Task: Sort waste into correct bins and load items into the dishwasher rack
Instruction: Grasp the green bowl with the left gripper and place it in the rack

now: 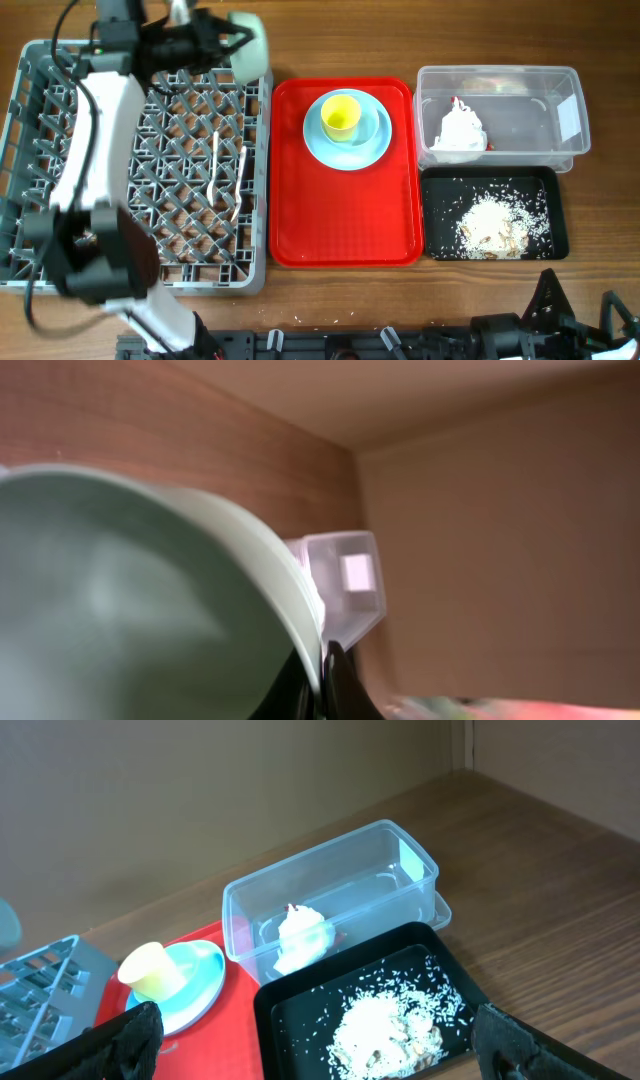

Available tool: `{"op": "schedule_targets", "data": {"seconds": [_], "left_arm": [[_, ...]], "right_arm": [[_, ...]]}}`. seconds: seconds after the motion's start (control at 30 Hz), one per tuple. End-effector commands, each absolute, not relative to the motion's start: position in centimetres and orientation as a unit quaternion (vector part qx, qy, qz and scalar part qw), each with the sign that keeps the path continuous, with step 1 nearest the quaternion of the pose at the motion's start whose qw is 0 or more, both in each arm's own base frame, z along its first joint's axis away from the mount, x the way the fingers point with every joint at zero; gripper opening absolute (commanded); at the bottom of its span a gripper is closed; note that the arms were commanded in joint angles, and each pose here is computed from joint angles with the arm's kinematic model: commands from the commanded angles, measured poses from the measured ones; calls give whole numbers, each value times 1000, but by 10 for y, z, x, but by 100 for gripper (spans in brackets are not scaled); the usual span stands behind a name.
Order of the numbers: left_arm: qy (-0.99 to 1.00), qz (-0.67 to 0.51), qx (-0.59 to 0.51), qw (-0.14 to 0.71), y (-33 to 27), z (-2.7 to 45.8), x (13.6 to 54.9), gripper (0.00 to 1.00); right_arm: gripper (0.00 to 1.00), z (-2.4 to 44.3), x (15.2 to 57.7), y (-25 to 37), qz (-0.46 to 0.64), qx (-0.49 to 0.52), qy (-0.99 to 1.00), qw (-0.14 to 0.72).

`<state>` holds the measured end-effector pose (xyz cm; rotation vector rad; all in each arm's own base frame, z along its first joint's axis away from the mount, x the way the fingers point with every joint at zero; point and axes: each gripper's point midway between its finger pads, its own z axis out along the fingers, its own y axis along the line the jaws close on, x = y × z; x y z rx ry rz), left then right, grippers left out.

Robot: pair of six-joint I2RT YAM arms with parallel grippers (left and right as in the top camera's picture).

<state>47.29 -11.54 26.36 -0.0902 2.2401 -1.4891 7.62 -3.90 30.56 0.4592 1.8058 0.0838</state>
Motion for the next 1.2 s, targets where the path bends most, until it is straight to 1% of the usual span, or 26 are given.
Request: {"op": "schedule_targets", "data": {"seconds": [0.0,0.13,0.27,0.33,0.4,0.47,0.5,0.53,0.57,0.6,0.67,0.7,0.73,0.77,0.83,0.87,0.93,0.97,1.0,1.03,1.13,1.17], "left_arm": [[734,-668,-49,116,-91,239,471,4],[726,-668,-131,99,-41,189,487,4],[724,-657,-172,120,-1,176,491,4],[731,-645,-178,134,8,172,492,9],[747,-616,-213,132,21,157,490,25],[749,-603,-243,128,35,151,487,28],[747,-602,-252,128,41,152,484,38],[750,-595,-258,133,48,153,482,46],[756,-582,-265,138,54,152,479,47],[768,-559,-279,143,63,150,475,50],[794,-503,-305,153,81,147,465,67],[805,-475,-316,159,90,148,459,81],[817,-441,-332,168,101,152,452,85],[825,-413,-339,184,110,163,446,85],[830,-394,-324,226,110,203,437,83],[833,-391,-301,251,98,231,433,79],[853,-357,-262,277,68,256,430,53],[871,-320,-242,285,56,256,431,27],[886,-285,-231,285,46,251,433,13],[909,-223,-215,279,32,237,436,4],[948,-88,-175,251,-4,191,448,4],[953,-69,-162,246,-14,179,453,4]], "right_arm": [[100,308,73,-43,32,207,770,603],[100,308,73,-43,32,207,770,603],[100,308,73,-43,32,207,770,603],[100,308,73,-43,32,207,770,603],[100,308,73,-43,32,207,770,603],[100,308,73,-43,32,207,770,603],[100,308,73,-43,32,207,770,603],[100,308,74,-43,32,207,770,603],[100,308,73,-43,32,207,770,603],[100,308,73,-43,32,207,770,603],[100,308,73,-43,32,207,770,603],[100,308,73,-43,32,207,770,603],[100,308,73,-43,32,207,770,603],[100,308,73,-43,32,207,770,603],[100,308,74,-43,32,207,770,603],[100,308,73,-43,32,207,770,603],[100,308,73,-43,32,207,770,603],[100,308,73,-43,32,207,770,603],[100,308,73,-43,32,207,770,603],[100,308,73,-43,32,207,770,603],[100,308,73,-43,32,207,770,603],[100,308,73,-43,32,207,770,603]]}}
